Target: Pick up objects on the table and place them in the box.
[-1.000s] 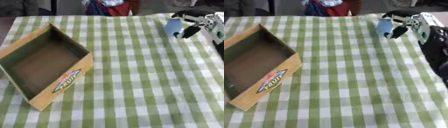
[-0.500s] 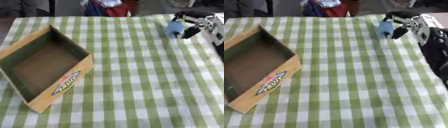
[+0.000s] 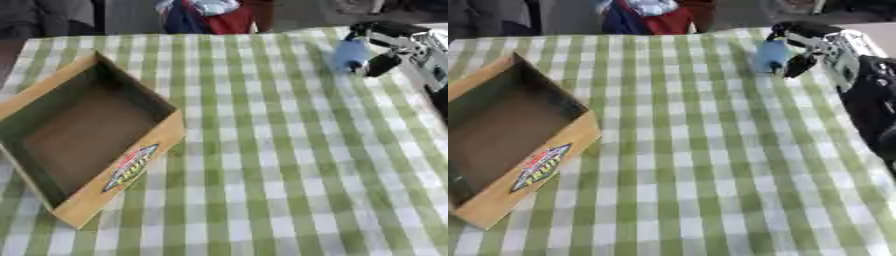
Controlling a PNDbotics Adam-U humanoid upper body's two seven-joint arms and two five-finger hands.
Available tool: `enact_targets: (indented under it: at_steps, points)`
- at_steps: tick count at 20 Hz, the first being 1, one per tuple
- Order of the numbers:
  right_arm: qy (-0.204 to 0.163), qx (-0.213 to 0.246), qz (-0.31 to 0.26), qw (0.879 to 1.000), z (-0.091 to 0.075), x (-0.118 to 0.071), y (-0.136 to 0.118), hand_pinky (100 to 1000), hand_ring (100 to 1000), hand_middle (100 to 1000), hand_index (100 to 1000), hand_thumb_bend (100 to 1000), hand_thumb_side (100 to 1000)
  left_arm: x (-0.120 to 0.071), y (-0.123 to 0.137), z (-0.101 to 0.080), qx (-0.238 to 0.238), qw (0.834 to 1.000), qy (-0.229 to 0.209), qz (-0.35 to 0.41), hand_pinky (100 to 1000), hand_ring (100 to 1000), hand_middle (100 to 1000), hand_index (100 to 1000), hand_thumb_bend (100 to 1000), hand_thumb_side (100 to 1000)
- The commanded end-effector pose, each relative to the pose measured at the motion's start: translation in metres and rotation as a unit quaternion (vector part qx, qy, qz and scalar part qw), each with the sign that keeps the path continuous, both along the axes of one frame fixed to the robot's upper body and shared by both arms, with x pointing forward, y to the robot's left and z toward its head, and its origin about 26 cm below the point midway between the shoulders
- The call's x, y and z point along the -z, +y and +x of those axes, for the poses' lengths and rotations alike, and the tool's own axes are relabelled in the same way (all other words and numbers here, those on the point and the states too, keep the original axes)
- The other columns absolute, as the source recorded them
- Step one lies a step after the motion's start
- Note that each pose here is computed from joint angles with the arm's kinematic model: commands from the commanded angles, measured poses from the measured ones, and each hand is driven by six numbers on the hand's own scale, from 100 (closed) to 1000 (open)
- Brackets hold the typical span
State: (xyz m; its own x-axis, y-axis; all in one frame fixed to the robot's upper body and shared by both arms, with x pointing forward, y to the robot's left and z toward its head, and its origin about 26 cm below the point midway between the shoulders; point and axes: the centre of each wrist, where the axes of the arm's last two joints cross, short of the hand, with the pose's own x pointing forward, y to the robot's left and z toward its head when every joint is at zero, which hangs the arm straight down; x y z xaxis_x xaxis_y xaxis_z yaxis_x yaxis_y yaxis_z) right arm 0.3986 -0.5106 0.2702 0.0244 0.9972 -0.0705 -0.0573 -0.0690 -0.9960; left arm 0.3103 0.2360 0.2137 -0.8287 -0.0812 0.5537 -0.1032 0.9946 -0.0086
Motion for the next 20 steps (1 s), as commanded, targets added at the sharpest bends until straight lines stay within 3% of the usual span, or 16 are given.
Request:
enact_targets:
  at_steps: [1, 9, 15, 20]
  points:
    - [-0.032, -0.031, -0.023, 0.999, 0.002, -0.029, 0.012, 863, 969, 995, 511, 119, 116, -0.006, 0.001, -0.003, 0.002, 1.000, -0.012, 0.007, 666, 550, 604, 784, 100, 658]
    - [-0.067, -0.152, -0.051, 0.985, 0.022, -0.059, 0.079, 867, 957, 994, 513, 125, 100, -0.003, -0.001, -0.004, 0.008, 1.000, -0.004, 0.009, 668, 555, 605, 784, 100, 656]
    - [-0.060, -0.317, -0.084, 0.943, 0.041, -0.065, 0.179, 878, 948, 991, 520, 138, 100, -0.001, -0.002, -0.004, 0.013, 1.000, 0.003, 0.012, 670, 558, 607, 785, 100, 655]
    - [-0.030, -0.371, -0.092, 0.924, 0.050, -0.056, 0.225, 875, 952, 990, 520, 113, 116, -0.002, -0.005, -0.004, 0.021, 1.000, 0.003, 0.011, 670, 559, 607, 786, 100, 653]
